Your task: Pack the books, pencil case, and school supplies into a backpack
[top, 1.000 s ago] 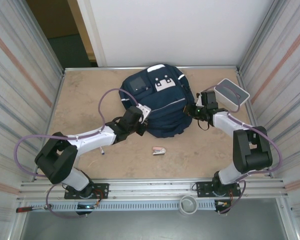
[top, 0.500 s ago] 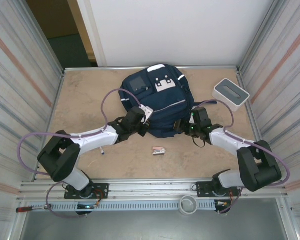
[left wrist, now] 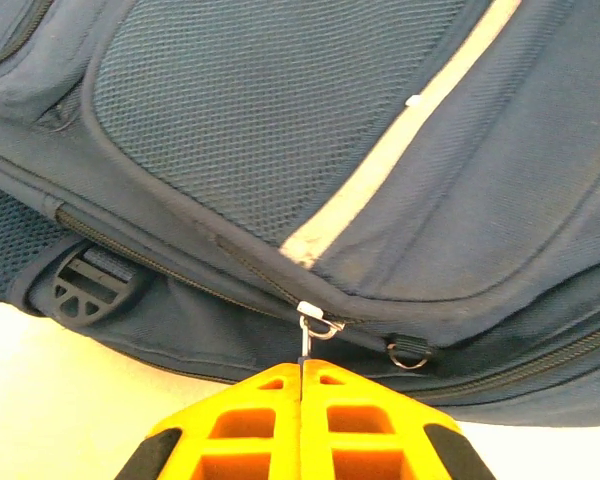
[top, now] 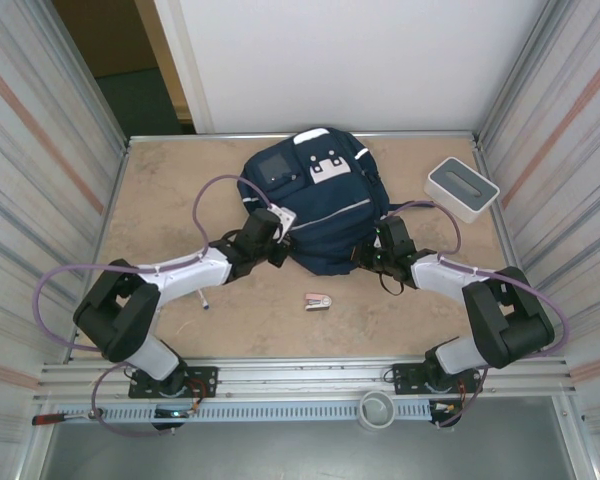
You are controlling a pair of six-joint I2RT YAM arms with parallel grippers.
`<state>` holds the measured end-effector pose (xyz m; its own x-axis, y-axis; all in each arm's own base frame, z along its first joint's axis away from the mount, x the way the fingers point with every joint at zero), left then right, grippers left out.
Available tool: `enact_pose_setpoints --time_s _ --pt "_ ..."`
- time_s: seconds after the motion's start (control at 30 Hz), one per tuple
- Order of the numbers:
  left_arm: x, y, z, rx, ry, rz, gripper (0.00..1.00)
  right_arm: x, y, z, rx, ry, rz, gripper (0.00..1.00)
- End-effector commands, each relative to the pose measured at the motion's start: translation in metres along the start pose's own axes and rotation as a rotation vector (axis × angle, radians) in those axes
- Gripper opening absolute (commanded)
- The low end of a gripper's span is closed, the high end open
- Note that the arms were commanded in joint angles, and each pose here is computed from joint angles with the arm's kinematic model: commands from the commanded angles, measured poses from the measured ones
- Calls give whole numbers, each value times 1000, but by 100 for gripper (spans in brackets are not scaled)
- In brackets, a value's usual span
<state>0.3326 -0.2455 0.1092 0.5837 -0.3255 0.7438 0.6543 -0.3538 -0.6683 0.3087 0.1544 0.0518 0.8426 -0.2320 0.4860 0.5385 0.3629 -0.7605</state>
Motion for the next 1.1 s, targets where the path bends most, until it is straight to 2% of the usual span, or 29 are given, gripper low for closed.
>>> enact_pose_setpoints --time_s 0.0,0.3,0.4,0.5,0.7,0.9,1.07 --pt "1 1 30 90 -21 -5 0 -6 5 -29 -132 -14 -3 17" --pt "18 25 68 159 -69 -5 0 -12 6 -31 -153 -54 11 13" --pt "22 26 68 156 -62 -1 0 -14 6 -28 -140 -66 13 13" --pt "22 15 58 91 -56 -27 0 -13 4 -24 -133 -80 9 15" --pt "10 -11 29 -96 57 -52 20 -13 8 -24 -136 -87 16 16" --pt "-5 -3 11 -210 128 16 43 -14 13 -21 -123 -88 33 17" --pt "-12 18 13 -197 143 74 46 -13 11 -20 -118 -85 28 17"
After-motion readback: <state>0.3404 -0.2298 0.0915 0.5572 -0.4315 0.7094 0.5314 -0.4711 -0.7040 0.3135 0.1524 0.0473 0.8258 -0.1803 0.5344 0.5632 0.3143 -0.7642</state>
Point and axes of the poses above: each hand's point on the last joint's axis, 136 mm out from that joint toward the fingers, its own y axis out along the fingers, its own z axis along the line the jaws close on, x = y × z, the point moved 1 cm from there along -y, back along the fingers, and after that the axes turned 5 degrees about -y, right-handed, at the moved point
